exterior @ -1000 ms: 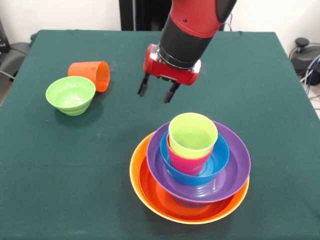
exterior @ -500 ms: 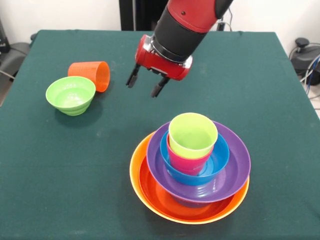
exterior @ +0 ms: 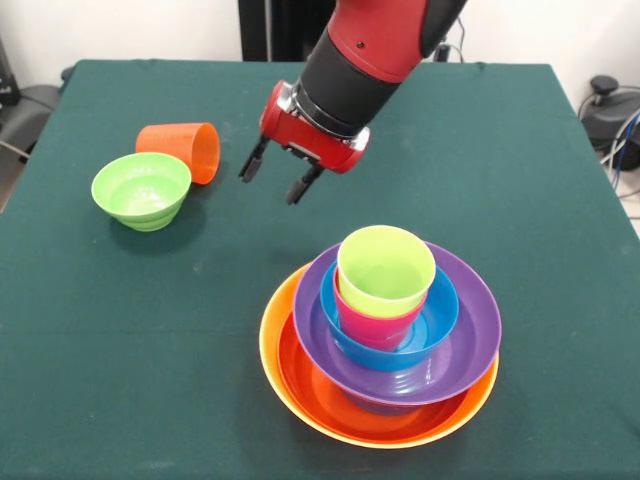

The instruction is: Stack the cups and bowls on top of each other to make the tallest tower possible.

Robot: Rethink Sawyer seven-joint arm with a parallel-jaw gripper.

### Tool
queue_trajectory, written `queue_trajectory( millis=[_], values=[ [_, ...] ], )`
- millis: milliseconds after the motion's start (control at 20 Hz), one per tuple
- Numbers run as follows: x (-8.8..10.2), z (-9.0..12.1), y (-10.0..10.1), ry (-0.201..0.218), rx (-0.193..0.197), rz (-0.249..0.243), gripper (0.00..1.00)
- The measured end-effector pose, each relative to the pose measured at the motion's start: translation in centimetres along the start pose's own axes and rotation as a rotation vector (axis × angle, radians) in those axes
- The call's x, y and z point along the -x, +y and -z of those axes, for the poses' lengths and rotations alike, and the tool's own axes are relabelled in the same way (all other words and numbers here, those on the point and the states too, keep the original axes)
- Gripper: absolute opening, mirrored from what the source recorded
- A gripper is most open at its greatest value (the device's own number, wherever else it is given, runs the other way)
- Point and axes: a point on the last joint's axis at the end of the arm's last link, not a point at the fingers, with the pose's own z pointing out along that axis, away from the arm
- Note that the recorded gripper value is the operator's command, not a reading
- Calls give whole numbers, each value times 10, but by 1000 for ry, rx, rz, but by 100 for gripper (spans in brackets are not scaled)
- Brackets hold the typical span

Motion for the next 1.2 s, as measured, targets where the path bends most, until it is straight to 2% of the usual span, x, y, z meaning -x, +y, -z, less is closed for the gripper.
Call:
queue_trajectory(
  millis=[150,550,1200],
  values=[
    [-5,-3,0,1,-25,-2,100],
    [-7,3,-3,-7,-51,5,100],
    [3,20,-33,-34,-85,-26,100]
  ],
)
